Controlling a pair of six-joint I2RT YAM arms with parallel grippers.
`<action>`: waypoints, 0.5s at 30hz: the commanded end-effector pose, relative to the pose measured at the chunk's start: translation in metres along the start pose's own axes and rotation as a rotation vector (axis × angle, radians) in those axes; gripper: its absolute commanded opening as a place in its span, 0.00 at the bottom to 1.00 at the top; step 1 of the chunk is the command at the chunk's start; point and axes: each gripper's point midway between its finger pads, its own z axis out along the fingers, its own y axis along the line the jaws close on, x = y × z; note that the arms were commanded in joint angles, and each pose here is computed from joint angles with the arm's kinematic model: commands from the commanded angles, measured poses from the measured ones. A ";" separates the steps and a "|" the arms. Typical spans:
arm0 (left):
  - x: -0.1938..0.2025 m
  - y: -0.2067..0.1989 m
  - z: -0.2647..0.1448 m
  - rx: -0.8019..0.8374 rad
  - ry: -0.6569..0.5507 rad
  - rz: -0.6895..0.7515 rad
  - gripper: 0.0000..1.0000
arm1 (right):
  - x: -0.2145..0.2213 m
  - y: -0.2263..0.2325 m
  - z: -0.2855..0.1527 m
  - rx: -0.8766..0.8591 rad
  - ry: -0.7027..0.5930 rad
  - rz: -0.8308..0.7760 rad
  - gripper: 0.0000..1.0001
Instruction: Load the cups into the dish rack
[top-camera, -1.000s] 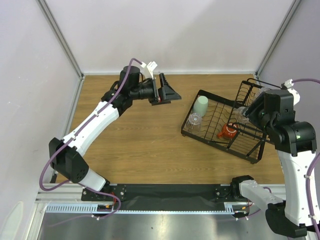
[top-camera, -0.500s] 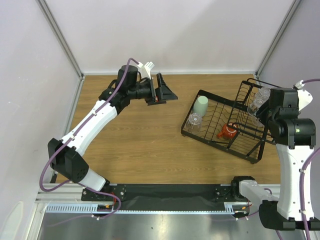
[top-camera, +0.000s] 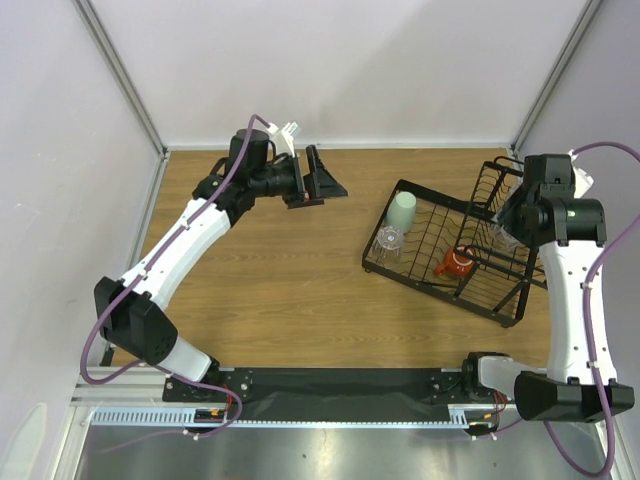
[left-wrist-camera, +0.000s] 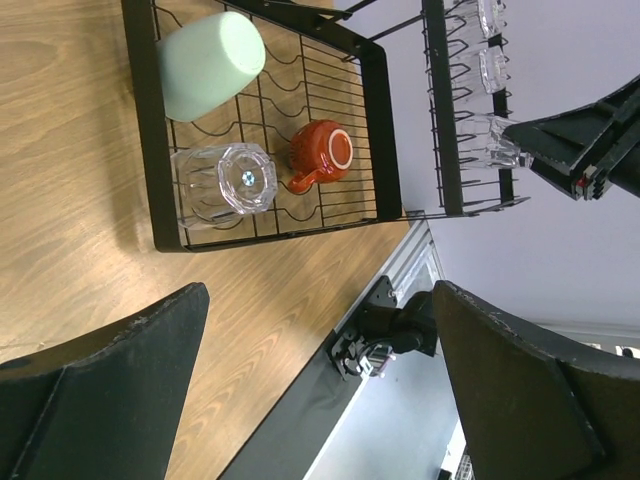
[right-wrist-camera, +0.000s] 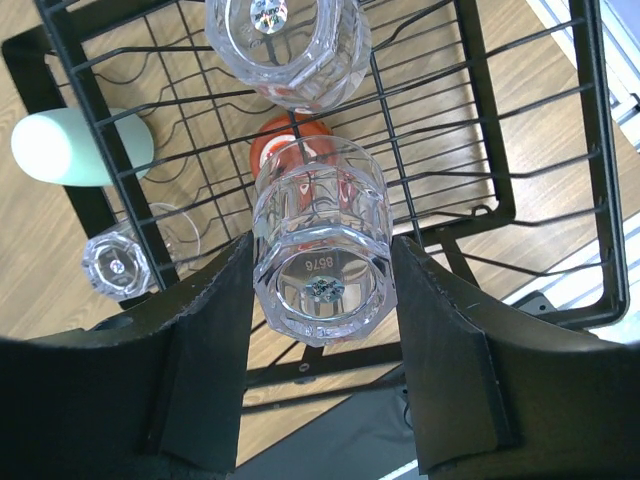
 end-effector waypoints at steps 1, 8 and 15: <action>-0.019 -0.021 -0.020 0.026 -0.072 0.074 1.00 | -0.002 -0.002 0.004 0.019 -0.002 -0.011 0.02; -0.022 -0.019 -0.018 0.023 -0.075 0.067 1.00 | 0.007 -0.009 0.013 0.056 0.024 -0.035 0.09; -0.024 -0.021 -0.014 0.038 -0.069 0.054 1.00 | 0.009 -0.011 0.017 0.055 0.023 -0.028 0.10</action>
